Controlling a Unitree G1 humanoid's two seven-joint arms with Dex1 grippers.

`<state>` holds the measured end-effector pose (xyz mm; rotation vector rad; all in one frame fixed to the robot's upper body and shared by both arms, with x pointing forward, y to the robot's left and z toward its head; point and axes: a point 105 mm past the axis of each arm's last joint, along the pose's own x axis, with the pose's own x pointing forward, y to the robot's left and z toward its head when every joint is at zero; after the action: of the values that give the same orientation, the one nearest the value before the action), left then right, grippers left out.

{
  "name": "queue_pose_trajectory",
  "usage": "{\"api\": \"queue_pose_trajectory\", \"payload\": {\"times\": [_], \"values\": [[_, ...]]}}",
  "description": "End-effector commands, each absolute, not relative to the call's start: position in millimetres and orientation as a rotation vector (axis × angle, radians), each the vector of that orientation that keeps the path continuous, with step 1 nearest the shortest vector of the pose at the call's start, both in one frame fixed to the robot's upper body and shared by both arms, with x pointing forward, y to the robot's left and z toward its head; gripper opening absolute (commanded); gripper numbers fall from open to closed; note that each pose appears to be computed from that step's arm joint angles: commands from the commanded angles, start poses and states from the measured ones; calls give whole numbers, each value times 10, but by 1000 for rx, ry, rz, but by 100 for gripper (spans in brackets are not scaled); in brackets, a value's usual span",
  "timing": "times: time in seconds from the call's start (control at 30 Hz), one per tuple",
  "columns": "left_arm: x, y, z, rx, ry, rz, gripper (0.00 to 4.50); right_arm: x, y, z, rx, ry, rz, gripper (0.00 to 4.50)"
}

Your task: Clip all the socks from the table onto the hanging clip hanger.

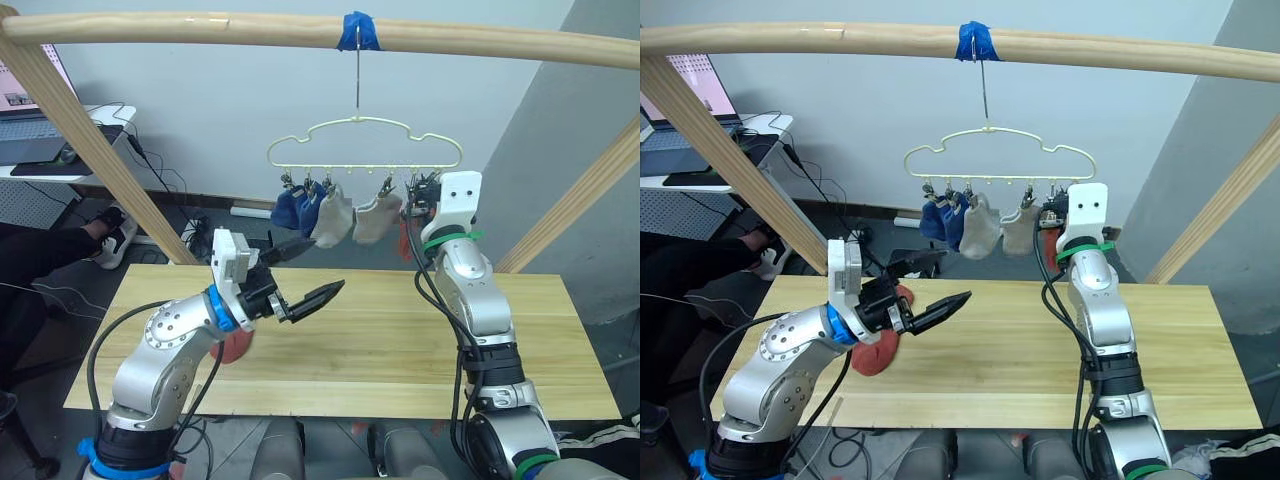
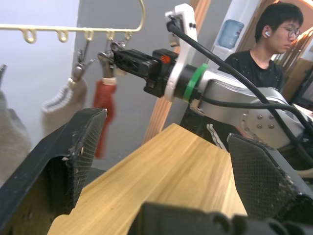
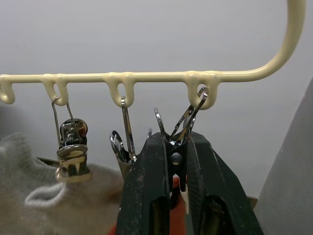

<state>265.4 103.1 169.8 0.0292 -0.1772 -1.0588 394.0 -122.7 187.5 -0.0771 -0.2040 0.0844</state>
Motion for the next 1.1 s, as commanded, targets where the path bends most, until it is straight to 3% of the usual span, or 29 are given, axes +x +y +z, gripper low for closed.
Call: {"api": "queue_pose_trajectory", "payload": {"times": [0.03,0.17,0.37,1.1], "values": [[2600,998,1774,43,-214,-1063,450,3888,-1268,2045,-84,-262,88,12],[2605,1012,1761,44,-210,-1053,450,3887,-1251,1979,-84,-232,121,12],[2609,1022,1758,47,-206,-1050,450,3885,-1208,1973,-71,-227,129,225],[2637,1033,1763,62,-205,-1057,450,3949,-1079,2066,-23,-253,117,225]]}}
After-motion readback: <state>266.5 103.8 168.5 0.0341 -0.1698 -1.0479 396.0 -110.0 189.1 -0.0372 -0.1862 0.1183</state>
